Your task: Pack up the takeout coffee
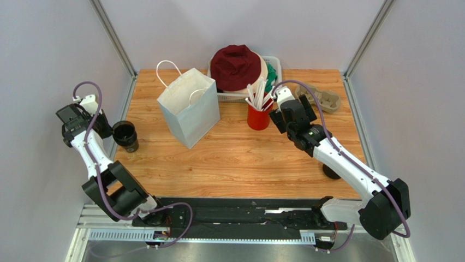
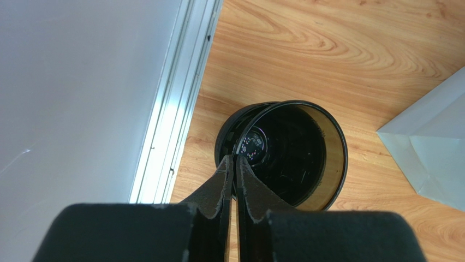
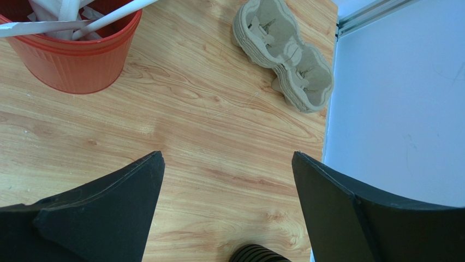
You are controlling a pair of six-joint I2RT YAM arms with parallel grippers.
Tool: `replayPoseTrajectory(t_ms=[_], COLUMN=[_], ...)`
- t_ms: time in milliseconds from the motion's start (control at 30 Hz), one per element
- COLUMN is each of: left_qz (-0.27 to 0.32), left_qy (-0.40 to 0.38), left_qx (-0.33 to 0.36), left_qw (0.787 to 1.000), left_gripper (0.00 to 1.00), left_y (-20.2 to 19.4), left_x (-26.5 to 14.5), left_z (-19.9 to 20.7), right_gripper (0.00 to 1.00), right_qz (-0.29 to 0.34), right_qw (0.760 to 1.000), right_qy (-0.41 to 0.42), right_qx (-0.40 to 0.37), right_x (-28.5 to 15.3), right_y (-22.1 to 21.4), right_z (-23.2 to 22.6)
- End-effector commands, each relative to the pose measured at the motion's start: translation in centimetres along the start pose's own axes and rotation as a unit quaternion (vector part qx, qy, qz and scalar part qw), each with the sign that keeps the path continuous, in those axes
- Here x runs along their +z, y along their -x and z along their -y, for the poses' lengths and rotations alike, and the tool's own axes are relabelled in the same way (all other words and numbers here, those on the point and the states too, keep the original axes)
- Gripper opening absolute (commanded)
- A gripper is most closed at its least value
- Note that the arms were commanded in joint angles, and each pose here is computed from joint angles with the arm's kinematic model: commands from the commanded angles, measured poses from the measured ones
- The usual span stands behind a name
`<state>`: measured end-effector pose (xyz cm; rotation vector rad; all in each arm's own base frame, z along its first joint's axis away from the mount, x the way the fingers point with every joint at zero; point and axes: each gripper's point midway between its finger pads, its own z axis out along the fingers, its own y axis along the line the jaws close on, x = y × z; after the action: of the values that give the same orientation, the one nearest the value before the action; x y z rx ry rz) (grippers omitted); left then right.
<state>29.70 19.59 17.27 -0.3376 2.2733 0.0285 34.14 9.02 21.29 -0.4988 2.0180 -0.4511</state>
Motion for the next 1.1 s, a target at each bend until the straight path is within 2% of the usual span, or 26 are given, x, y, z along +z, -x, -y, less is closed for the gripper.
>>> replayPoseTrajectory(t_ms=[0, 100, 467, 733, 1067], left_qz=[0.065, 0.067, 0.112, 0.149, 0.180], left_qy=[0.010, 0.004, -0.010, -0.041, -0.116], left_qx=[0.013, 0.010, 0.008, 0.031, 0.076], left_qw=[0.998, 0.998, 0.994, 0.987, 0.974], left_gripper=[0.09, 0.06, 0.06, 0.06, 0.08], left_y=[3.7, 3.9, 7.0, 9.8, 11.0], left_x=[-2.8, -3.0, -6.0, -9.0, -12.6], left_z=[0.3, 0.5, 1.6, 3.6, 7.7], right_gripper=[0.94, 0.94, 0.94, 0.94, 0.95], right_qz=[0.028, 0.028, 0.033, 0.034, 0.032], right_qw=[0.999, 0.999, 0.999, 0.999, 0.998], right_qy=[-0.007, -0.008, -0.012, -0.015, -0.030], right_qx=[0.032, 0.031, 0.033, 0.033, 0.042], right_x=[-0.9, -0.9, -1.1, -1.2, -1.1], right_y=[1.7, 1.7, 1.8, 1.8, 1.8], right_z=[1.1, 1.1, 1.4, 1.6, 2.3])
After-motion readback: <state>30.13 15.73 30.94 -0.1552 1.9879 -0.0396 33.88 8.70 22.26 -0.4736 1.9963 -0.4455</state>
